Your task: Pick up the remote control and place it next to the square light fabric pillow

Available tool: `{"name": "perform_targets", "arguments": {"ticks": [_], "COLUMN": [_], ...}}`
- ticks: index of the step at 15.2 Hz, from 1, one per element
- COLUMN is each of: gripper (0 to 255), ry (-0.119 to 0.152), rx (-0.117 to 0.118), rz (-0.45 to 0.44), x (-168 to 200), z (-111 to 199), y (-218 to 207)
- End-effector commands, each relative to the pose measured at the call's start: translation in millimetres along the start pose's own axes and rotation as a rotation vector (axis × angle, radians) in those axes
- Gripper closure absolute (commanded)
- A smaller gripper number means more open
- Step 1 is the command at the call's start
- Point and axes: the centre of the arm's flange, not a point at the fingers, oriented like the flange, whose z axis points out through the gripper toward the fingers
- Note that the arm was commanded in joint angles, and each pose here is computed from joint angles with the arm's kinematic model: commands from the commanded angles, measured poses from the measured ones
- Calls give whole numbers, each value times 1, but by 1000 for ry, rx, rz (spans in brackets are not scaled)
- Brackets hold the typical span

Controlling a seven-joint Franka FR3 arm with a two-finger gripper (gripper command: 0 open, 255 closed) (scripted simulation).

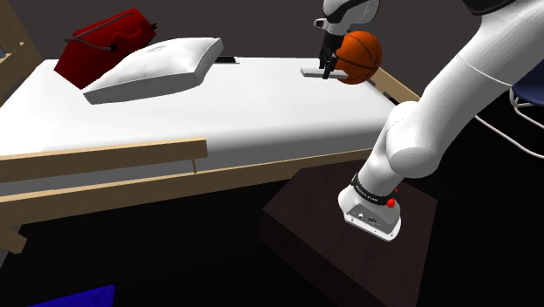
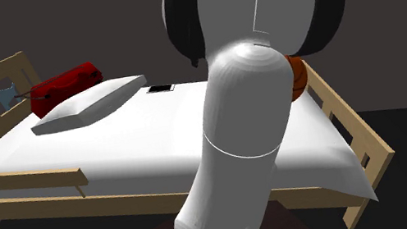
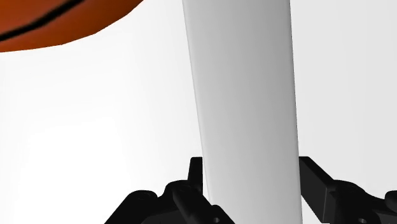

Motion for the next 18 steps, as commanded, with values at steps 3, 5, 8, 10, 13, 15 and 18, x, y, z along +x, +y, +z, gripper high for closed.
{"name": "perform_targets", "arguments": {"ticks": [3, 5, 8, 10, 13, 15, 18], "gripper": [255, 255, 255, 255, 255, 255, 255], "ry": [0, 0, 0, 0, 0, 0, 0], "rx": [0, 0, 0, 0, 0, 0, 0], "rz": [0, 0, 0, 0, 0, 0, 0], "x": [0, 0, 0, 0, 0, -1, -1], "z": [-21, -31, -47, -58, -74, -84, -100], "y": [1, 0, 0, 0, 0, -1, -1]}}
